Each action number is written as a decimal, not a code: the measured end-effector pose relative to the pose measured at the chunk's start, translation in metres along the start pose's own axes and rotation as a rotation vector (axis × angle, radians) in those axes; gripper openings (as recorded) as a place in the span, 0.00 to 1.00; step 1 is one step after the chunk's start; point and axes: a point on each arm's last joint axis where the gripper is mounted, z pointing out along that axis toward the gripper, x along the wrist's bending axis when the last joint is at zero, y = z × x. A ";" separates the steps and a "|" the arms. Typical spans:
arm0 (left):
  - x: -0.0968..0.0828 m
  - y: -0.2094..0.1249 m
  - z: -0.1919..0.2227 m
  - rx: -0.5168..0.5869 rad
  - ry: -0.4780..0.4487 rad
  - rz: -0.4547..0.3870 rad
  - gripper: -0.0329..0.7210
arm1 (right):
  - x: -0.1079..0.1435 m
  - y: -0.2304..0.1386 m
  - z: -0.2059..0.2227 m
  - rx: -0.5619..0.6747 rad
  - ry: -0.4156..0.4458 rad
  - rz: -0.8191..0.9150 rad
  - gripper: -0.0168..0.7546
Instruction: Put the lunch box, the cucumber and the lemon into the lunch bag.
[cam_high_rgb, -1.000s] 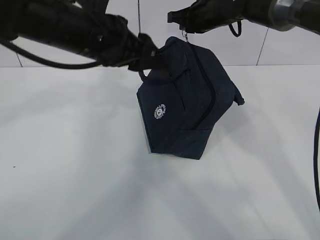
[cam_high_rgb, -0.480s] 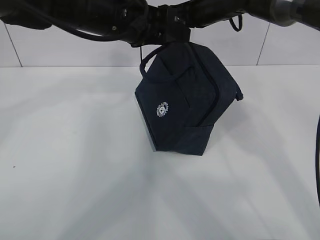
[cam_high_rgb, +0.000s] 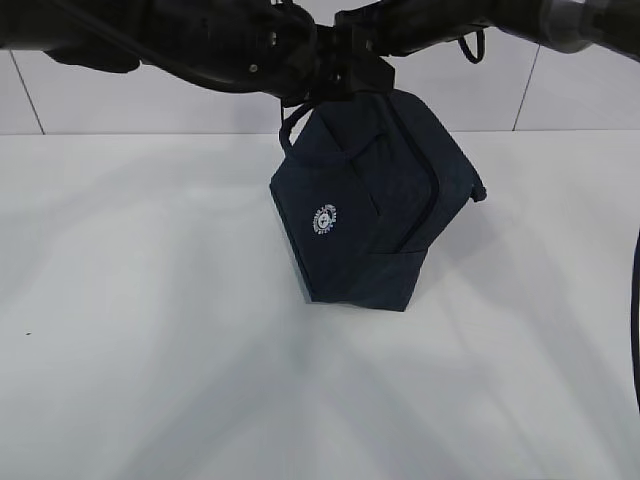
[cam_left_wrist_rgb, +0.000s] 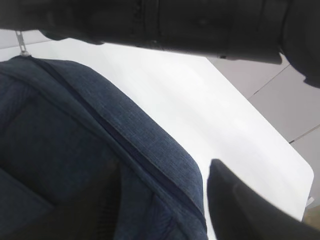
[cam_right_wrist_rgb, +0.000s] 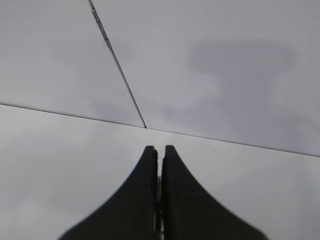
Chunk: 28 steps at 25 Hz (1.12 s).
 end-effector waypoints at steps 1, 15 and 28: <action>-0.001 0.000 0.001 -0.001 -0.003 -0.007 0.58 | 0.000 0.000 0.000 0.002 0.000 0.000 0.02; 0.008 -0.025 0.031 0.056 -0.014 -0.085 0.58 | 0.000 -0.001 0.000 0.008 0.001 0.001 0.02; 0.011 -0.037 0.039 0.175 -0.069 -0.045 0.07 | 0.000 -0.003 0.000 0.043 0.003 -0.020 0.02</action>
